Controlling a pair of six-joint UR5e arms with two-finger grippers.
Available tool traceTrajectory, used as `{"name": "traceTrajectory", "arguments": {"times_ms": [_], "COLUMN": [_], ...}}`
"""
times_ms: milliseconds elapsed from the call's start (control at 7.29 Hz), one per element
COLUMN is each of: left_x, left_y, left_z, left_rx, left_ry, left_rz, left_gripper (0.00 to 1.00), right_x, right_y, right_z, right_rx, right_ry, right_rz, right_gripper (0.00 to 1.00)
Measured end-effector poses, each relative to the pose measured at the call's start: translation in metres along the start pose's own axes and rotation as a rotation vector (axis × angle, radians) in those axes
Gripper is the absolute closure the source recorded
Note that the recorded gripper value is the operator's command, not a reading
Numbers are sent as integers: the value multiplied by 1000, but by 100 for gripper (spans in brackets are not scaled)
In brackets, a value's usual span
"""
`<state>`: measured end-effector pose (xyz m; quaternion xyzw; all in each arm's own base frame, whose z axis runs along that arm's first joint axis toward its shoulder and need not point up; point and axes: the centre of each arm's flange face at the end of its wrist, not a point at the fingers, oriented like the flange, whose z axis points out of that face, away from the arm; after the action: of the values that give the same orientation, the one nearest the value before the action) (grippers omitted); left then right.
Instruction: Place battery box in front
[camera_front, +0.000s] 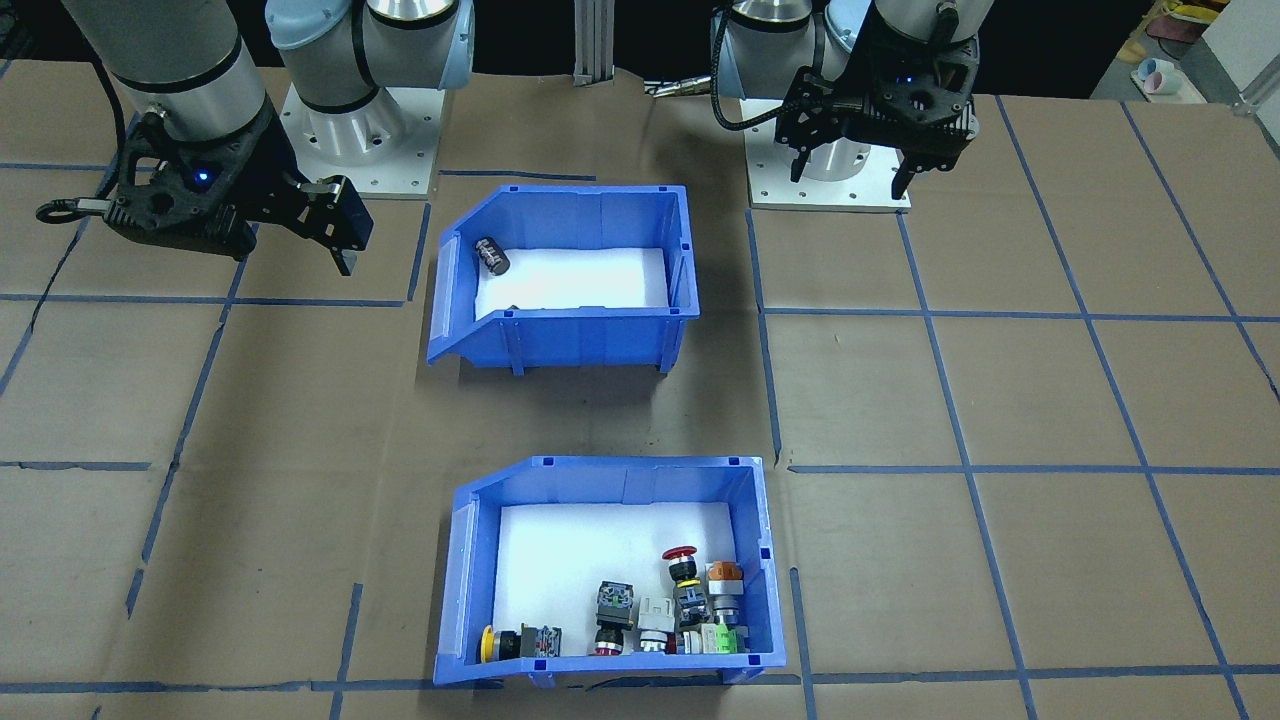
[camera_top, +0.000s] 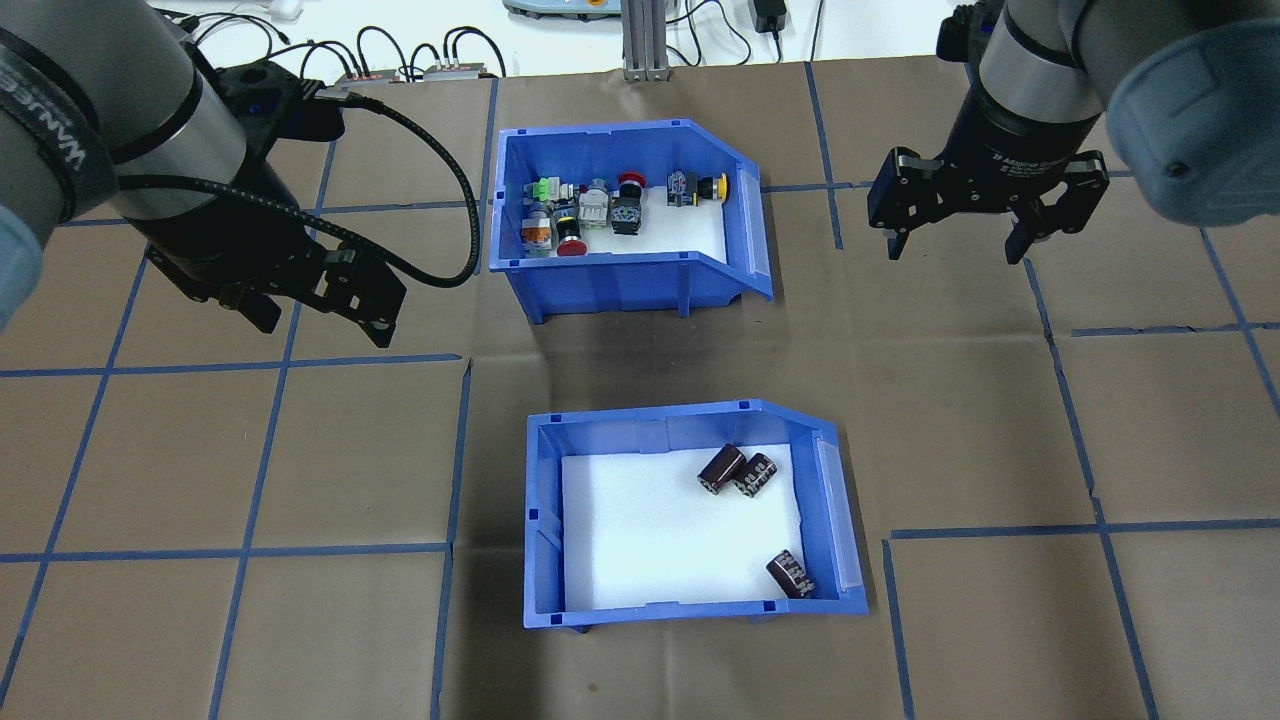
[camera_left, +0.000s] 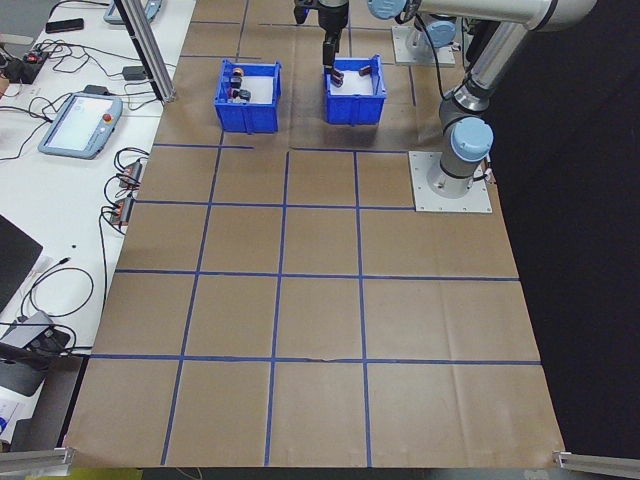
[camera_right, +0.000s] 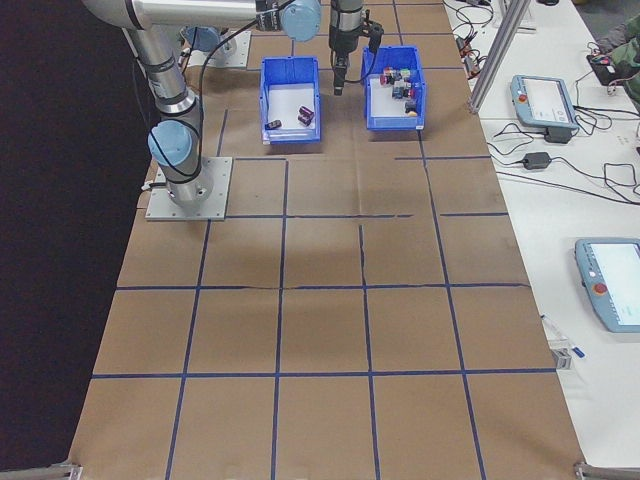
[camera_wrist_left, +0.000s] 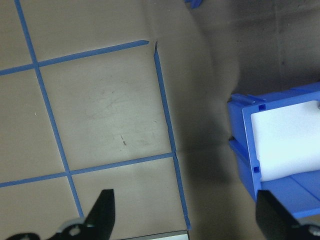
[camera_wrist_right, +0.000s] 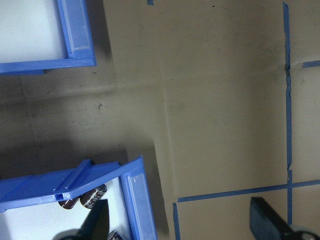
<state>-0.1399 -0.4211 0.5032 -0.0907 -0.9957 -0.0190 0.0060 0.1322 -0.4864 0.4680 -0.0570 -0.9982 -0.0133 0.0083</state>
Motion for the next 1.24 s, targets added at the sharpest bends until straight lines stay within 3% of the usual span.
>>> {"name": "traceTrajectory", "arguments": {"times_ms": [961,1235], "left_x": [-1,-6], "left_y": [1,-4], "left_z": [4,12], "left_rx": [-8,-25], "left_ry": [-9,-46], "left_rz": [-18,-214], "left_gripper": [1,1], "right_x": [0,0], "right_y": [0,-4], "right_z": [0,3], "right_rx": [-1,-1], "right_ry": [8,10], "right_rz": [-27,-92], "right_gripper": [0,0]}}
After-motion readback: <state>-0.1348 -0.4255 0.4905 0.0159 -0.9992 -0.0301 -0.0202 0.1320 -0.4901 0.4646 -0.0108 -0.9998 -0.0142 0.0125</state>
